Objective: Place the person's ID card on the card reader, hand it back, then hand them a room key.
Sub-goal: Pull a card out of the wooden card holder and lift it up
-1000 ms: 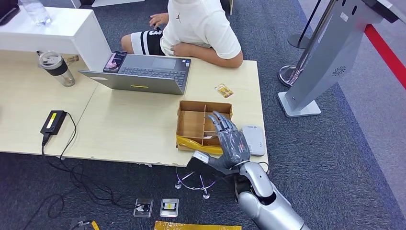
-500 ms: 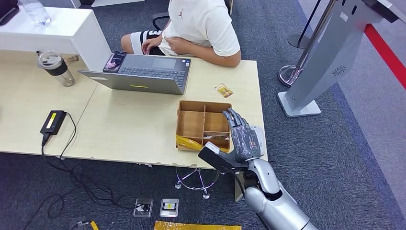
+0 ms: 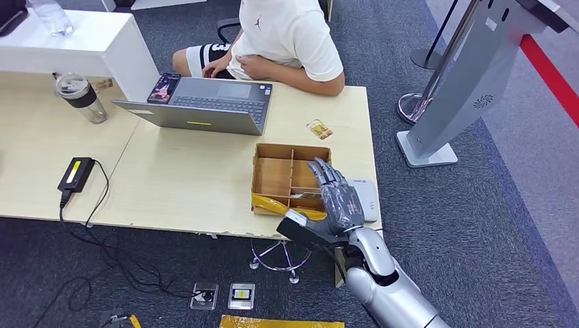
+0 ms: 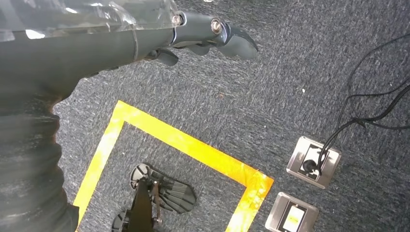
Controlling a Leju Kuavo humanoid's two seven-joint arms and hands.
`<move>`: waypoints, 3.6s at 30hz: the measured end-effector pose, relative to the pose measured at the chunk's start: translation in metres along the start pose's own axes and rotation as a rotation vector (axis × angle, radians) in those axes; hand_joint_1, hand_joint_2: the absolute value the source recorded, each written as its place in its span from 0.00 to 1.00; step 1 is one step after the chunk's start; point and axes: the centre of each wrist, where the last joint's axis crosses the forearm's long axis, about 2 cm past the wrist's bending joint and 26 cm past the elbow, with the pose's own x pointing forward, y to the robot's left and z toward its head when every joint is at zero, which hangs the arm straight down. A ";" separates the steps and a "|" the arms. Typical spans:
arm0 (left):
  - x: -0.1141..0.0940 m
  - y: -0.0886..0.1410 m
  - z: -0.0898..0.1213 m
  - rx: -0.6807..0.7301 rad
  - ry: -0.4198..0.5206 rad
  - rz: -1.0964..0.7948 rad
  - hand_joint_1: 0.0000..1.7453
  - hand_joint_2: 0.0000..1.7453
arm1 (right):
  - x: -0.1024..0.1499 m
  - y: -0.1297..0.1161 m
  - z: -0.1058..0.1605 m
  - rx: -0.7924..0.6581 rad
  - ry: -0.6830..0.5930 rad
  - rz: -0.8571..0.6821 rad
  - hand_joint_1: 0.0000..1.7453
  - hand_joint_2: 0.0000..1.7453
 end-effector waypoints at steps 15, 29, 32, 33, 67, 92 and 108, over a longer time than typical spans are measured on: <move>0.001 0.000 0.000 -0.009 -0.011 -0.010 0.00 1.00 | 0.015 0.003 -0.023 0.009 -0.048 -0.004 0.15 1.00; 0.001 0.000 -0.001 -0.022 -0.021 -0.023 0.00 1.00 | 0.005 0.014 -0.021 0.046 0.023 -0.002 0.31 1.00; 0.001 0.001 -0.001 -0.024 -0.022 -0.024 0.00 1.00 | 0.002 0.015 -0.020 0.053 0.041 -0.005 0.33 1.00; 0.001 0.001 -0.001 -0.025 -0.022 -0.024 0.00 1.00 | 0.001 0.016 -0.019 0.055 0.048 -0.007 0.33 1.00; 0.000 0.002 -0.001 -0.025 -0.022 -0.026 0.00 1.00 | -0.033 0.013 -0.009 0.078 0.077 0.000 0.85 1.00; 0.000 0.002 -0.001 -0.034 -0.039 -0.037 0.00 1.00 | -0.049 -0.007 -0.011 0.003 0.122 -0.041 1.00 1.00; 0.000 -0.002 0.001 -0.045 -0.031 -0.023 0.00 1.00 | -0.002 -0.172 -0.066 -0.670 -0.168 -0.311 1.00 1.00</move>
